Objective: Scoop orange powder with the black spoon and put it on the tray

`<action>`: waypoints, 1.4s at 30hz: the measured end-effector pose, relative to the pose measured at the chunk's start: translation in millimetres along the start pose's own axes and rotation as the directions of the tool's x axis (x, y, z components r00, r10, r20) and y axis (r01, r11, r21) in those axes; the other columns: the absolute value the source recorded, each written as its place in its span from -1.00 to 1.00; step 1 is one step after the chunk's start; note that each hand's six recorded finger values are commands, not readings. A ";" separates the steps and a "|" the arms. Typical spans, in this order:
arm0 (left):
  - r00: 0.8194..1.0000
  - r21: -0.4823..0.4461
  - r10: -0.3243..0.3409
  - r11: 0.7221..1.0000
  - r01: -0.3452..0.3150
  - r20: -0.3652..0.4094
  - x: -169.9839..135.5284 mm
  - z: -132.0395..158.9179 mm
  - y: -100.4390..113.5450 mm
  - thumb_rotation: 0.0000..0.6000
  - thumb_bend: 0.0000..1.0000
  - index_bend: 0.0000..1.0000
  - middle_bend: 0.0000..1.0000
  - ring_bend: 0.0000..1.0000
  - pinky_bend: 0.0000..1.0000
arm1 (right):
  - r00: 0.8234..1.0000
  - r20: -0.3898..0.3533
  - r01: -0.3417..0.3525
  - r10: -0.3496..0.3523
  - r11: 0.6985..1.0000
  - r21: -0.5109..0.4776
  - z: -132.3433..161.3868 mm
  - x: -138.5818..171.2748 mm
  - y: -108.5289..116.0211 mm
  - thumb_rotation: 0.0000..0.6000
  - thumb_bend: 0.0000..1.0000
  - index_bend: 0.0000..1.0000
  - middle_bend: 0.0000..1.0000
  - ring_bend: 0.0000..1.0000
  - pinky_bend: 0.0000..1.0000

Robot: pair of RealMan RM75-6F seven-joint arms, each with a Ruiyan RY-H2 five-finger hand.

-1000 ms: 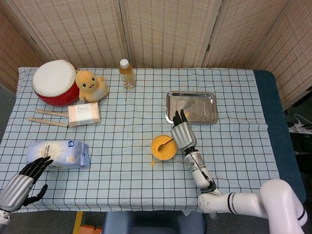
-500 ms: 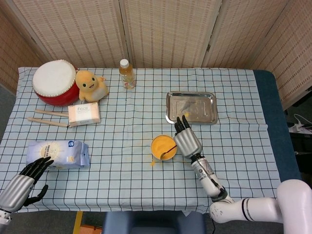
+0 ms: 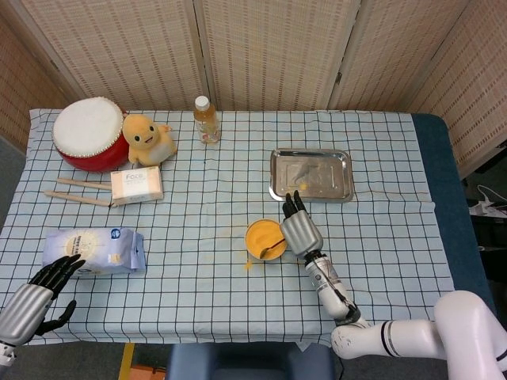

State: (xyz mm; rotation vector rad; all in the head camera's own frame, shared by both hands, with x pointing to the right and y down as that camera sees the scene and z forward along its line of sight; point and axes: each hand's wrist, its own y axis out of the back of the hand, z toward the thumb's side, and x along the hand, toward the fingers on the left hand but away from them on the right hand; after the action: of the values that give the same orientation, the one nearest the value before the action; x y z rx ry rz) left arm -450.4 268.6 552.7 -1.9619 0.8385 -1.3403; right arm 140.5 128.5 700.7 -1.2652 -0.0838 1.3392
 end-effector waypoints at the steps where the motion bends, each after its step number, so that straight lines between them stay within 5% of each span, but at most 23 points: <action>1: 1.000 -0.001 0.000 1.000 0.000 -0.001 0.0 -0.1 0.2 1.00 0.00 -1.00 -1.00 -1.00 -0.72 | 1.000 0.002 -0.004 0.004 1.000 0.004 0.3 -1.1 -0.8 1.00 0.69 0.92 -0.63 -1.00 -0.86; 22: 1.000 -0.007 0.007 1.000 -0.007 -0.019 1.8 -7.1 3.5 1.00 0.00 -1.00 -1.00 -1.00 -0.72 | 0.996 0.092 -0.011 0.010 1.000 0.007 10.6 -38.7 9.4 1.00 0.70 0.93 -0.63 -1.00 -0.86; 33: 1.000 -0.005 0.006 1.000 -0.006 -0.017 1.7 -5.6 2.6 1.00 0.00 -1.00 -1.00 -1.00 -0.72 | 0.993 0.109 0.049 -0.044 0.998 -0.039 -14.5 -22.7 16.2 1.00 0.70 0.93 -0.63 -1.00 -0.86; 42: 1.000 -0.002 0.002 1.000 -0.002 -0.016 3.0 -4.6 1.1 1.00 0.00 -1.00 -1.00 -1.00 -0.72 | 0.991 0.131 0.021 -0.016 0.999 -0.038 -16.5 -38.3 9.6 1.00 0.70 0.93 -0.62 -1.00 -0.86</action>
State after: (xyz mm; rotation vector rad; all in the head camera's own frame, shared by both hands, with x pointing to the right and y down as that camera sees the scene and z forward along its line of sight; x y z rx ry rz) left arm -454.1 264.9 554.9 -1.9542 0.8494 -1.3566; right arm 132.7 87.4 710.0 -1.2054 -0.2141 1.4093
